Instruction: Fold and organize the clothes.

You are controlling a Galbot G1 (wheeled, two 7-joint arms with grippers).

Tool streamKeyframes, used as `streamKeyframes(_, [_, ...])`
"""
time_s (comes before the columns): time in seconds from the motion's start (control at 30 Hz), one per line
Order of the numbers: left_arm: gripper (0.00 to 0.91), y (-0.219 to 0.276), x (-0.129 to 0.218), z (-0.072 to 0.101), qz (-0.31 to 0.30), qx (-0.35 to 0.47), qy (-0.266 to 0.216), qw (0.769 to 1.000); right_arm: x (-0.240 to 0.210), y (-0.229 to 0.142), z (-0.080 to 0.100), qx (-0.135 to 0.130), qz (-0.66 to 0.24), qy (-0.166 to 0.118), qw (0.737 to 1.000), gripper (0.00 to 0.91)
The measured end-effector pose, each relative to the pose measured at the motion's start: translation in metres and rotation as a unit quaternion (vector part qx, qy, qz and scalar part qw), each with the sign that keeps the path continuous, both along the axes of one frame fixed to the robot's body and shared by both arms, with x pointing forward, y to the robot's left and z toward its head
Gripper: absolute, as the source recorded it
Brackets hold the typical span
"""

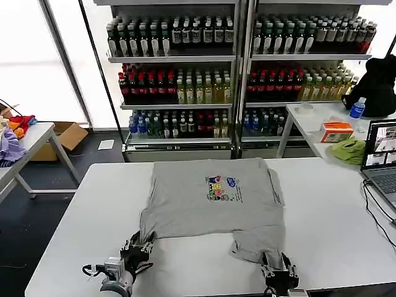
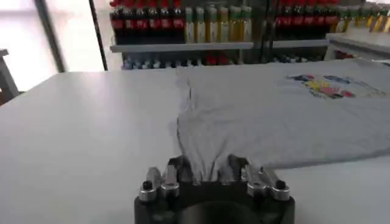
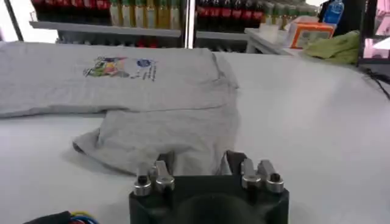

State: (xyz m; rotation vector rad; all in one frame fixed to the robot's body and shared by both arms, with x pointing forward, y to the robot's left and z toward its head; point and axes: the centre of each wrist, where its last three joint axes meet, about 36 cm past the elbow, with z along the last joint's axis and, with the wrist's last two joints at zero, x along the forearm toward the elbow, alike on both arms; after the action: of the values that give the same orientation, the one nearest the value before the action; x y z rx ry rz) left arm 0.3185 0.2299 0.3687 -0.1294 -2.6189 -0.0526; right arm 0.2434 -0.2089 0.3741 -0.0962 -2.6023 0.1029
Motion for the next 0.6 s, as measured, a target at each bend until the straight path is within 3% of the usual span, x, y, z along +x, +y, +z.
streamKeyframes(0.3, [0.010, -0.004, -0.004, -0.002, -0.002, 0.006, 0.001, 1.000, 0.002, -0.001, -0.012, 0.013, 0.001, -0.005, 1.000, 0.000])
streamKeyframes(0.6, [0.000, -0.010, -0.005, 0.007, -0.001, -0.003, -0.027, 1.000, 0.007, -0.003, -0.009, 0.024, 0.004, -0.050, 0.998, 0.000])
